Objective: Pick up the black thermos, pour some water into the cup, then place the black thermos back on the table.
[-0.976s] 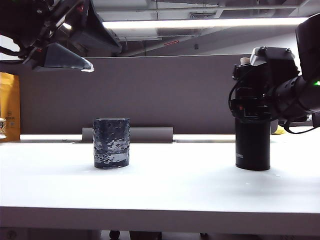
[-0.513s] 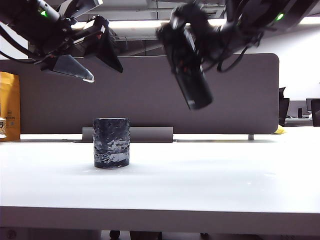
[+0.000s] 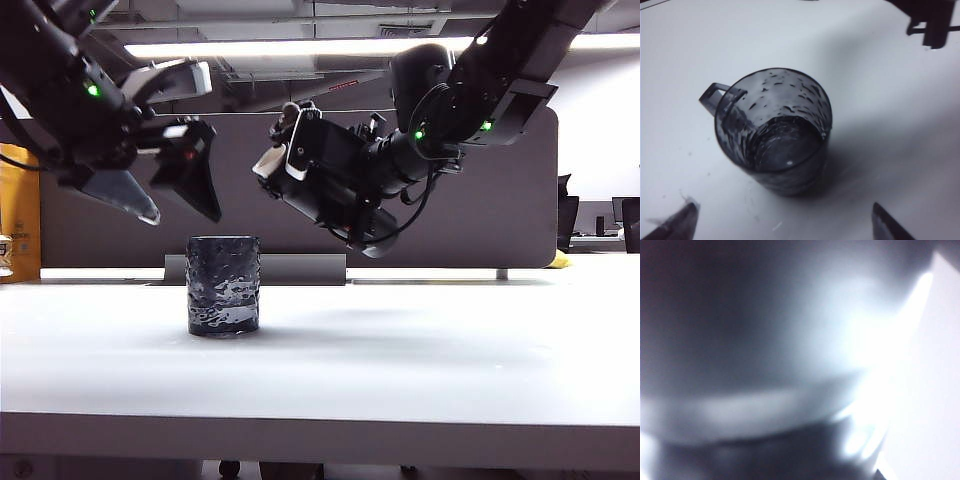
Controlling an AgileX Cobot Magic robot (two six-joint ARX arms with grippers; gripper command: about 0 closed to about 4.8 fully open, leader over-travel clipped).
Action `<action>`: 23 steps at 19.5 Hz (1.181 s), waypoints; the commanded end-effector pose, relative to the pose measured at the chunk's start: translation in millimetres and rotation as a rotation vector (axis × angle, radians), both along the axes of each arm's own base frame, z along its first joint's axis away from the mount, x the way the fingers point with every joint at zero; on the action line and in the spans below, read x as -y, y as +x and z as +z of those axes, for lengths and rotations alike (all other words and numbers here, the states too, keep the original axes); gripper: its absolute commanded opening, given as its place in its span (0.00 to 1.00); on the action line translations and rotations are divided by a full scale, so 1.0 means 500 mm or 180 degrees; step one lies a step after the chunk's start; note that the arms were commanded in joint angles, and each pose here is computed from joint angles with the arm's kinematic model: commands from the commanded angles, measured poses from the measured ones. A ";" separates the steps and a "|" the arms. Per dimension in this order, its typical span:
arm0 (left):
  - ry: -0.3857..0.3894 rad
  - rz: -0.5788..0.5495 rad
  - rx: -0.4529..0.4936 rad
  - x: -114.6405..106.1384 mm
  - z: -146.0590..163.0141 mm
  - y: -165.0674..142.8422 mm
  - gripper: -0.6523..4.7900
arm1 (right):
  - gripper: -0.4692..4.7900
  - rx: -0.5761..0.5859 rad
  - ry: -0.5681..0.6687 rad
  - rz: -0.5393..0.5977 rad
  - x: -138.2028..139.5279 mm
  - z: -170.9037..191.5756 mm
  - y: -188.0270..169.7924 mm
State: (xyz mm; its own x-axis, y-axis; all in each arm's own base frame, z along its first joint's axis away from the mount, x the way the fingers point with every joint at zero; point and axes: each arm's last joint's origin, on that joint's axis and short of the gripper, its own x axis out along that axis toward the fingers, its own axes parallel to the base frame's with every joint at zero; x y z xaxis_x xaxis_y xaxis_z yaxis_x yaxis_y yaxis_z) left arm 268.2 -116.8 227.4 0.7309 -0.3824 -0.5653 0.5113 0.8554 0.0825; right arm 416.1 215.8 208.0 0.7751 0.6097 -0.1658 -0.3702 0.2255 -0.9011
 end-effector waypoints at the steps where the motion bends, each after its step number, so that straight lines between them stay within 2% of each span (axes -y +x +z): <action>1: -0.0009 0.0003 0.0024 0.005 -0.006 0.011 1.00 | 0.35 0.0619 -0.0146 0.0079 -0.002 0.045 0.000; 5: -0.0131 0.0082 -0.0044 0.005 -0.006 0.011 1.00 | 0.35 0.0964 -0.0110 0.0087 -0.003 0.063 -0.001; 7: -0.0222 -0.0043 -0.0089 0.008 -0.006 0.009 1.00 | 0.35 0.1104 -0.0293 0.0102 -0.003 0.063 -0.001; 10: -0.0393 0.0016 -0.0211 0.009 -0.007 0.008 1.00 | 0.35 0.1326 -0.0502 0.0382 -0.009 0.056 -0.002; 18: -0.0397 0.0049 -0.0313 0.008 -0.011 0.005 1.00 | 0.35 0.1582 -0.0590 0.0359 -0.030 0.068 0.035; 23: -0.0342 0.0026 -0.0282 0.007 -0.011 0.006 1.00 | 0.35 0.1841 -0.0954 0.0397 -0.037 0.056 0.040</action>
